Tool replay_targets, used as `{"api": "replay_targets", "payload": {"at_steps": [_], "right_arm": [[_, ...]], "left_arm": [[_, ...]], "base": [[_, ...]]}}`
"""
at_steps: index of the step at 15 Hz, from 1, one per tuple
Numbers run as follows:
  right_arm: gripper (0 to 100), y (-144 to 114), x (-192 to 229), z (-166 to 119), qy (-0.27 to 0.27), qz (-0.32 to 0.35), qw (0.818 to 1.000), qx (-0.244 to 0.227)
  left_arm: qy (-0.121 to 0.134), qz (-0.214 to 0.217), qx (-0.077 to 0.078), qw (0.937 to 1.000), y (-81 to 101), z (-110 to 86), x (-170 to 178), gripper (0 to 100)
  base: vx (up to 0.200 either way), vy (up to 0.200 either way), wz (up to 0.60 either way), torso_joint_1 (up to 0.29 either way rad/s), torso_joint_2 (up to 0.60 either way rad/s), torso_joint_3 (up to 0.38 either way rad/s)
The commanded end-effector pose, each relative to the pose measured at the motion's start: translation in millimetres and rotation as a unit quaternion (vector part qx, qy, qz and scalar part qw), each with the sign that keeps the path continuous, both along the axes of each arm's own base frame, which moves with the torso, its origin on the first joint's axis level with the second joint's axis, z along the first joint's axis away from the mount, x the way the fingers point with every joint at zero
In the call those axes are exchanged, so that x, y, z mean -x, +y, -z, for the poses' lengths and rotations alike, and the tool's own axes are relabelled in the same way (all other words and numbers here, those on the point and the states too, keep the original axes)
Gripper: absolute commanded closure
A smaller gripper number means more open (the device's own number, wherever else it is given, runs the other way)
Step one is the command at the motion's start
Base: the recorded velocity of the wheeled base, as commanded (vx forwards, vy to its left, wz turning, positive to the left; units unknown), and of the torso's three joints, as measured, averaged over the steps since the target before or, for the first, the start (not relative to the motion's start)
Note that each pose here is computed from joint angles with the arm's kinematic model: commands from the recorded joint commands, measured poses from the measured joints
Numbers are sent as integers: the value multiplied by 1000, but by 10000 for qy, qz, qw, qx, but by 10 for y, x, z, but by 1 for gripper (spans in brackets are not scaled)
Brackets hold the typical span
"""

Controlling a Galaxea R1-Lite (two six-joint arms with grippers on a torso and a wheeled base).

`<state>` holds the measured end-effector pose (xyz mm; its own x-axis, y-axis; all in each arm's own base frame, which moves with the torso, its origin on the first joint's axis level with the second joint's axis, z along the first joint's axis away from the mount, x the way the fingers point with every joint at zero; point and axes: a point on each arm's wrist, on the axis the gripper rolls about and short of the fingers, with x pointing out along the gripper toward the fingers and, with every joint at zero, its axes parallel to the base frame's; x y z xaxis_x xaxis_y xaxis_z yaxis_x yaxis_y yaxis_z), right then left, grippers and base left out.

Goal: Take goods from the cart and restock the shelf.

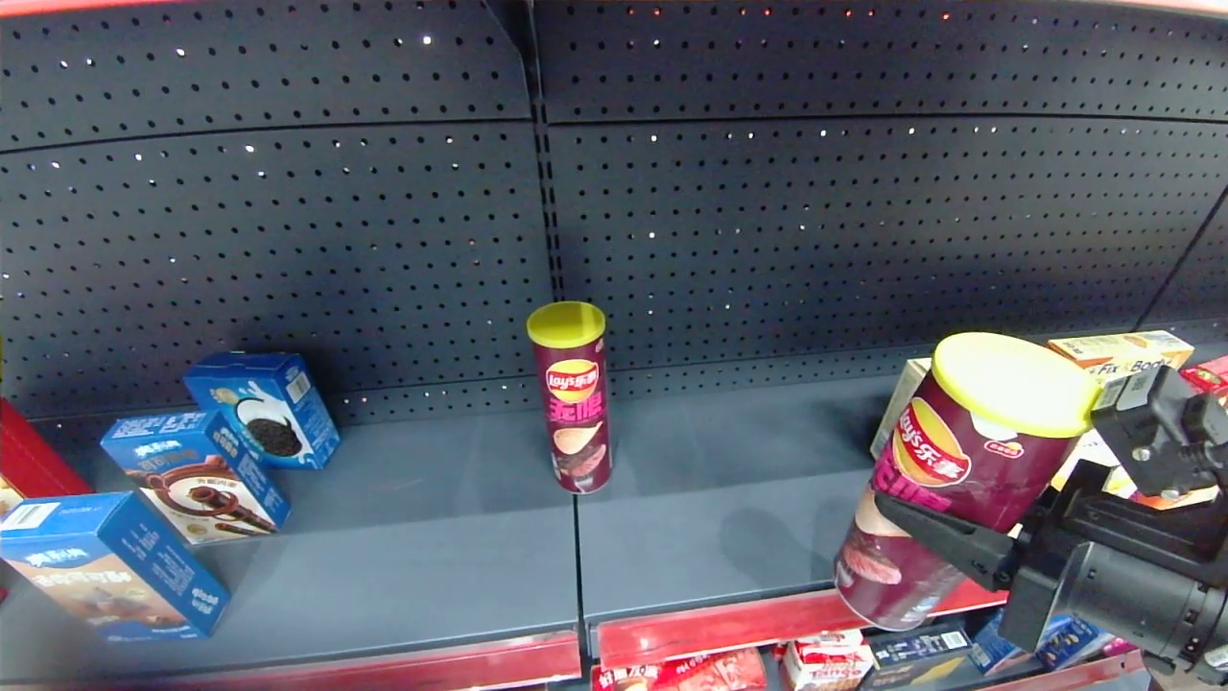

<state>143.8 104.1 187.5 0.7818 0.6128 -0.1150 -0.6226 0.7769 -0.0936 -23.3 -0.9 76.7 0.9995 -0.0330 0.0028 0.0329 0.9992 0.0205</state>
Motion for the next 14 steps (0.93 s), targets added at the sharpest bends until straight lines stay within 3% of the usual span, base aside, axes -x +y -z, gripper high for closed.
{"api": "replay_targets", "payload": {"at_steps": [1,2,3,4,5,7,8,12,14], "right_arm": [[100,-16,13,-25,-63,8,10000,-34],[100,-8,3,-30,-63,8,10000,-34],[100,-1,-1,-6,-18,-7,10000,-4],[100,-10,7,3,-12,0,10000,1],[100,-16,-5,-13,-28,33,10000,-29],[100,-29,-9,-25,-53,71,9999,-46],[100,-36,1,-13,-50,69,10000,-25],[100,-46,21,10,-10,57,10000,-27],[100,-43,17,15,7,50,10000,-25]], "left_arm": [[-524,539,499,9959,-13,-439,92,0],[-527,1063,986,9880,-17,-768,102,0],[-154,1416,985,9849,-31,-1197,-123,0],[91,1296,470,9904,-49,-1326,-374,0],[162,1362,285,9901,-70,-1383,-566,0],[617,1584,253,9851,-112,-1307,-829,0],[693,1762,276,9815,-129,-1308,-877,0],[901,2722,455,9569,-219,-1332,-1242,0],[736,3274,531,9405,-288,-1413,-1583,0]], "base": [[0,0,0,0,0,0],[0,0,0,0,0,0],[0,0,0,0,0,0],[0,0,0,0,0,0],[0,0,0,0,0,0],[0,0,0,0,0,0],[0,0,0,0,0,0],[0,0,0,0,0,0],[0,0,0,0,0,0]]}}
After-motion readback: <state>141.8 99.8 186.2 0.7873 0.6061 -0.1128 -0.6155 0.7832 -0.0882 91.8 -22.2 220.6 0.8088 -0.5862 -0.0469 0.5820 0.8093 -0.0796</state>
